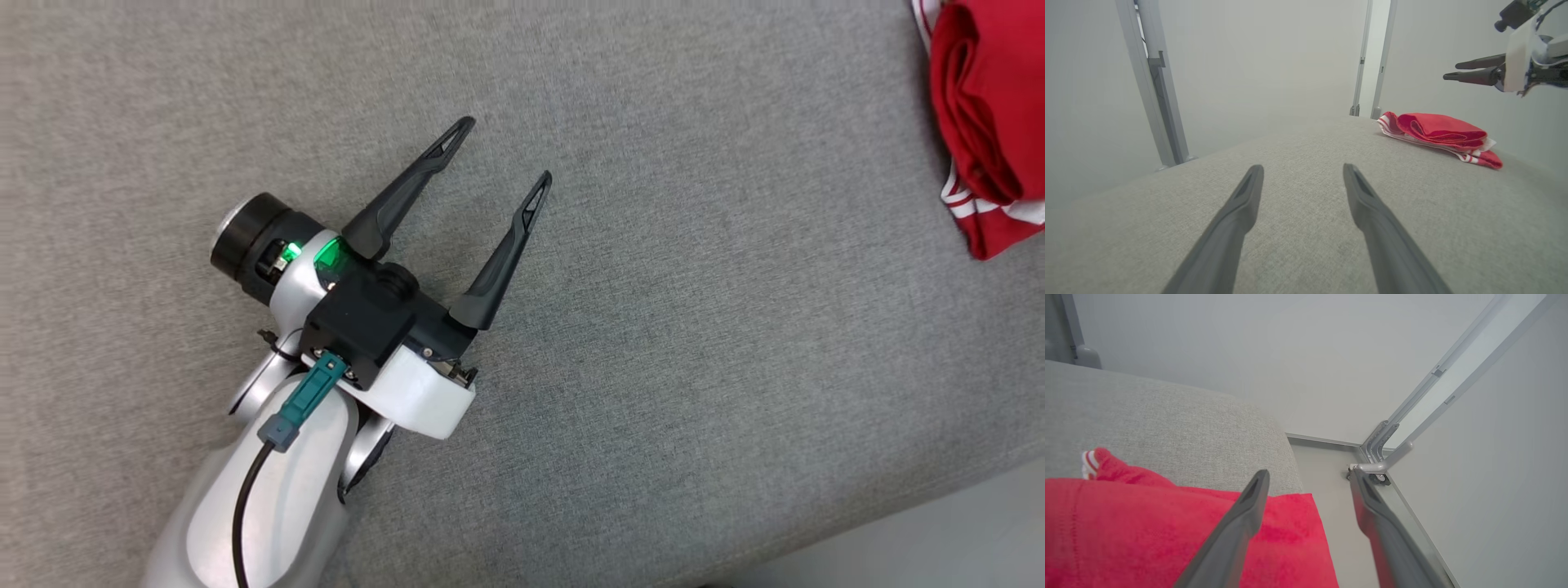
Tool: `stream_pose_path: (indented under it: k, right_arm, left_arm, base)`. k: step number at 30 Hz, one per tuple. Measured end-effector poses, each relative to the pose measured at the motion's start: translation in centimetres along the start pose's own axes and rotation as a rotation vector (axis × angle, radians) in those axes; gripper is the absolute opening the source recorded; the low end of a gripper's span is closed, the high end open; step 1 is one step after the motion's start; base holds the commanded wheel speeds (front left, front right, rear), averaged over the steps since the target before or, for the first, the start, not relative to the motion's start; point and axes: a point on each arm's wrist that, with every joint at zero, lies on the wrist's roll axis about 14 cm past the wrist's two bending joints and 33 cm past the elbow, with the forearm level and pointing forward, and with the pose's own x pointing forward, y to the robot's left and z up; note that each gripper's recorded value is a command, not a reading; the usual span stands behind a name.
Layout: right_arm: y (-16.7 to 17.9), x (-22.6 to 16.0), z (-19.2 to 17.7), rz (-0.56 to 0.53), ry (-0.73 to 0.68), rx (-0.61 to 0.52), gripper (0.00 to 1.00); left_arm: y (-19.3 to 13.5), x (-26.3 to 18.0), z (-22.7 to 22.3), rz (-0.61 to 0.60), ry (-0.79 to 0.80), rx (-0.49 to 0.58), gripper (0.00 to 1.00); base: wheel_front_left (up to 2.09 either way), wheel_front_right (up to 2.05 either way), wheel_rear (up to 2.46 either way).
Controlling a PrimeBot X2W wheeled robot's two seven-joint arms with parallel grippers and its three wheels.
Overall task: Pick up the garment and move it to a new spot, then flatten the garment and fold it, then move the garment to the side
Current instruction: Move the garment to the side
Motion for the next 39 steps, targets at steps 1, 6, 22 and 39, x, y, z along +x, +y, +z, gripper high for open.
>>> stream_pose_path:
  k: [1, 6, 22, 39]
  right_arm:
    - [0.5, -0.2, 0.5, 0.015, -0.014, 0.004, 1.0]
    - [3.4, -1.2, 3.4, 0.104, -0.106, 0.014, 1.0]
    - [16.1, -7.9, 11.8, 0.426, -0.391, 0.196, 1.0]
    - [21.9, -15.8, 14.7, 0.503, -0.512, 0.396, 1.0]
  left_arm:
    - [0.0, -0.1, 0.5, 0.007, -0.008, 0.004, 1.0]
    - [0.0, -1.1, 2.5, 0.047, -0.035, 0.008, 1.0]
    - [4.2, -9.2, 7.8, 0.36, -0.068, 0.045, 1.0]
    - [6.8, -19.4, 11.9, 0.665, -0.131, 0.069, 1.0]
  base:
    - [0.0, 0.0, 0.0]
    - [0.0, 0.0, 0.0]
    - [0.0, 0.0, 0.0]
    - [0.0, 0.0, 0.0]
